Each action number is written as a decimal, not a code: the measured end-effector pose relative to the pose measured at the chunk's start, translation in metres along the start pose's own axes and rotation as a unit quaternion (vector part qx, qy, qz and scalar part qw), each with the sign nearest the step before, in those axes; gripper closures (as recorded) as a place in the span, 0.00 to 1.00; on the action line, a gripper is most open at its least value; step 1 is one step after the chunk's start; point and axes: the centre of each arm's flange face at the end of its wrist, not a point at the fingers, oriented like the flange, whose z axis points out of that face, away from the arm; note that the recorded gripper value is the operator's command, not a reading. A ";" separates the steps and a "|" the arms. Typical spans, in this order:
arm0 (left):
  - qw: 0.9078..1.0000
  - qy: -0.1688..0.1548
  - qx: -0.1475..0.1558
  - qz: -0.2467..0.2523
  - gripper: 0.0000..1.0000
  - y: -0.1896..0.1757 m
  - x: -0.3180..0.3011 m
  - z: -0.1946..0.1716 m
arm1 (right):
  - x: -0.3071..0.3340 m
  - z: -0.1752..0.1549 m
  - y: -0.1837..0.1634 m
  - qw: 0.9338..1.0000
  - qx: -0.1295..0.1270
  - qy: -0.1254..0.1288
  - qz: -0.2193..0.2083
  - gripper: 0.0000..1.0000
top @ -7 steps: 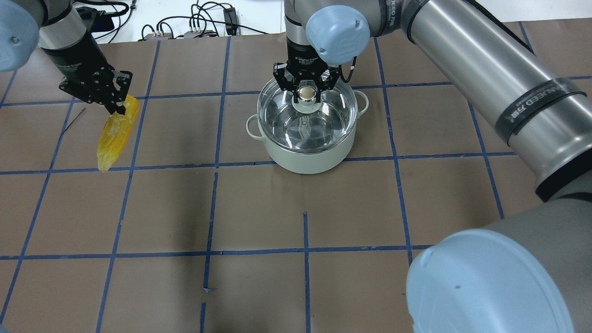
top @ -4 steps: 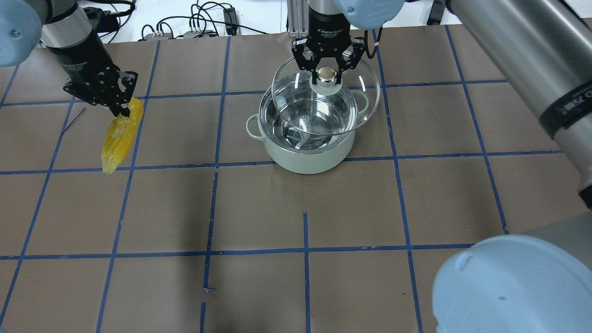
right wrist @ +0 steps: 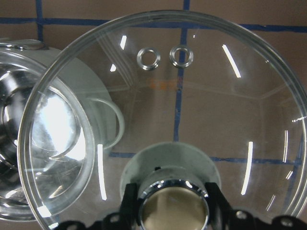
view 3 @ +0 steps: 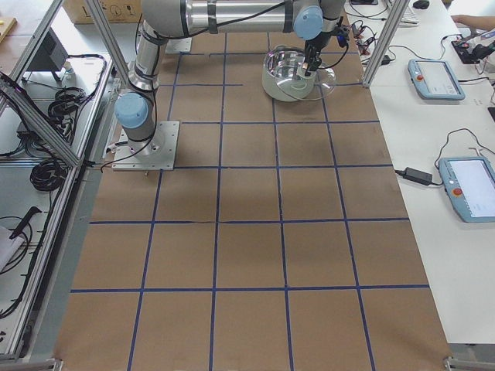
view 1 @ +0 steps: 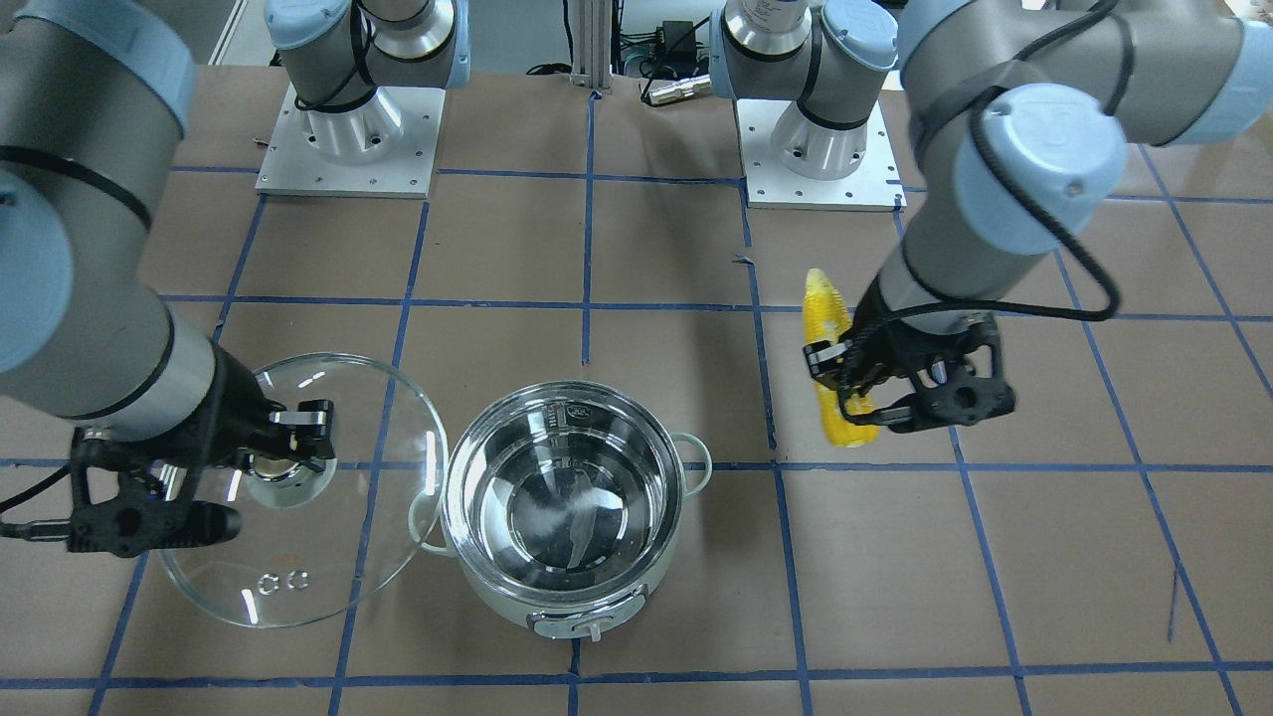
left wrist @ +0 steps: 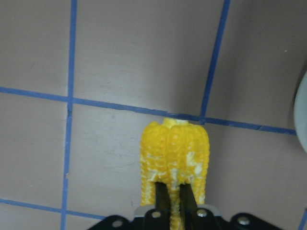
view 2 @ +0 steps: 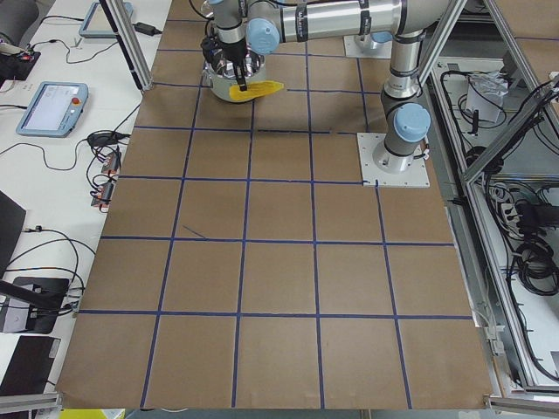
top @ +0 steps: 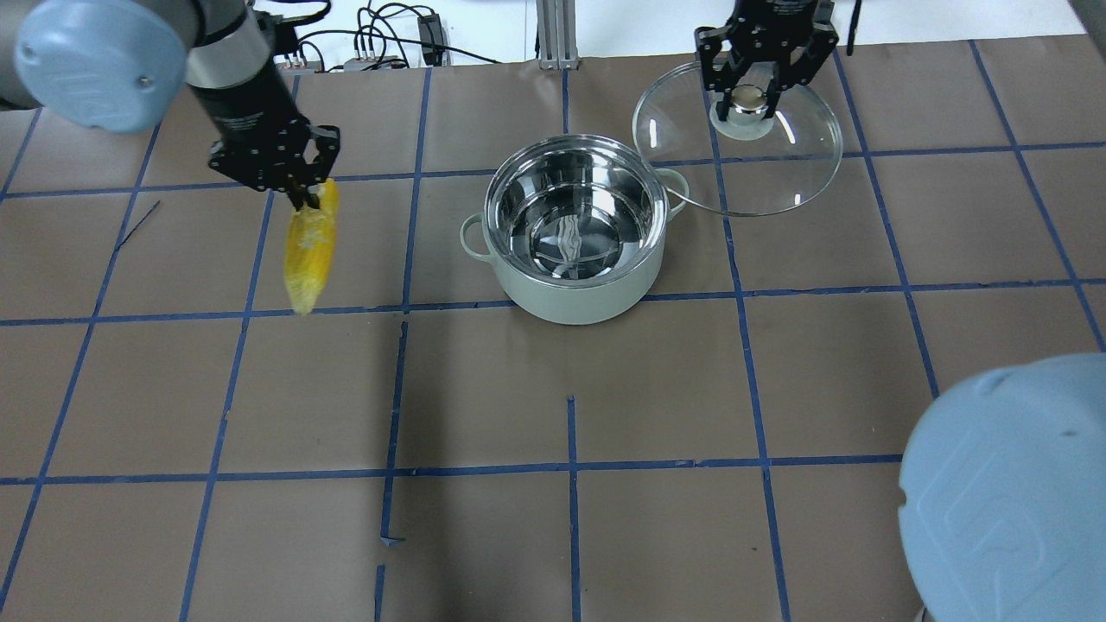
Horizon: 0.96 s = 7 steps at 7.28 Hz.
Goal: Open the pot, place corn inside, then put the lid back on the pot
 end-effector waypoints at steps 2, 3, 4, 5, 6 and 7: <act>1.000 0.008 0.022 -0.017 0.95 0.008 0.079 0.026 | 0.033 0.010 -0.004 1.000 -0.010 -0.008 0.000 0.76; 0.999 0.019 0.030 -0.024 0.95 0.015 0.106 0.028 | 0.037 0.014 -0.004 1.000 -0.013 -0.010 -0.001 0.76; 0.999 0.030 0.034 -0.030 0.95 0.022 0.124 0.024 | 0.039 0.016 -0.004 1.000 -0.014 -0.011 -0.004 0.76; 0.998 0.036 0.039 -0.032 0.95 0.026 0.135 0.019 | 0.040 0.016 -0.004 1.000 -0.014 -0.012 -0.006 0.76; 0.998 0.042 0.042 -0.035 0.95 0.027 0.143 0.016 | 0.040 0.016 -0.004 1.000 -0.013 -0.012 -0.007 0.76; 0.997 0.046 0.041 -0.040 0.95 0.024 0.153 0.016 | 0.041 0.016 -0.005 1.000 -0.013 -0.012 -0.007 0.76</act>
